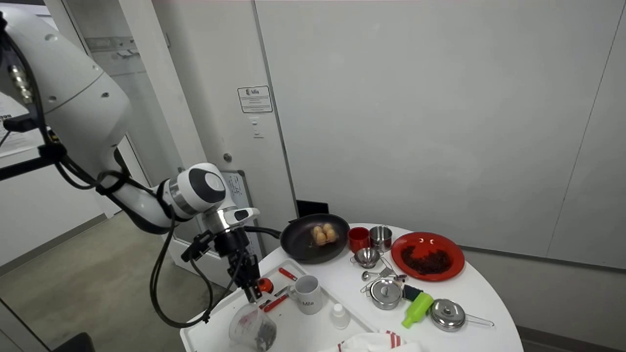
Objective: Empty the contents in the clear jar
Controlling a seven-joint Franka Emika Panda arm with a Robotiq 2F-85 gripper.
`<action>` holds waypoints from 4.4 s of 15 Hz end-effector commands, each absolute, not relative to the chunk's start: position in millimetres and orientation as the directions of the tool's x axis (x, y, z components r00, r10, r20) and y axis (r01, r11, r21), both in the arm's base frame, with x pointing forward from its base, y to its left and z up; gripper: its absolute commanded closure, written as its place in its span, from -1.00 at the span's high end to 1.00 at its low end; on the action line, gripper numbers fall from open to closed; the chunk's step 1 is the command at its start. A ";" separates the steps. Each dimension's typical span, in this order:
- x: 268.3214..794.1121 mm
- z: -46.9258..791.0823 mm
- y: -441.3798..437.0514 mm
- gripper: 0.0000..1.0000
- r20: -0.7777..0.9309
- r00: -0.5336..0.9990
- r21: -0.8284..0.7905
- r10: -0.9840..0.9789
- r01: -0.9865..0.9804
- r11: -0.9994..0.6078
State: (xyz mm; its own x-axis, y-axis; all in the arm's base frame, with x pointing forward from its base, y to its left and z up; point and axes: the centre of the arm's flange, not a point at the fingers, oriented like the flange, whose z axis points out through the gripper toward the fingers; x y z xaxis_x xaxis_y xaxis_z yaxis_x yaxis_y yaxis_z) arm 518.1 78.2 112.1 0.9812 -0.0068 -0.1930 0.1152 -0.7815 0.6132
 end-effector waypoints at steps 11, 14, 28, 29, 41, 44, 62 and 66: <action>514.2 104.9 67.7 -0.82 -0.118 0.955 0.740 -0.273 -0.099 -0.665; 516.5 100.6 63.4 -0.82 -0.046 0.918 0.784 -0.393 -0.211 -0.584; 516.8 80.4 44.8 -0.82 0.272 0.688 0.825 -0.673 -0.527 -0.206; 516.5 79.7 43.4 -0.82 0.299 0.666 0.821 -0.684 -0.544 -0.171; 512.6 69.4 39.0 -0.82 0.474 0.557 0.791 -0.683 -0.610 0.052; 513.2 65.2 39.7 -0.82 0.500 0.545 0.787 -0.673 -0.609 0.092; 557.0 11.8 63.3 -0.82 0.498 0.679 0.833 -0.540 -0.548 0.080; 568.6 8.7 69.6 -0.82 0.537 0.717 0.825 -0.445 -0.556 0.099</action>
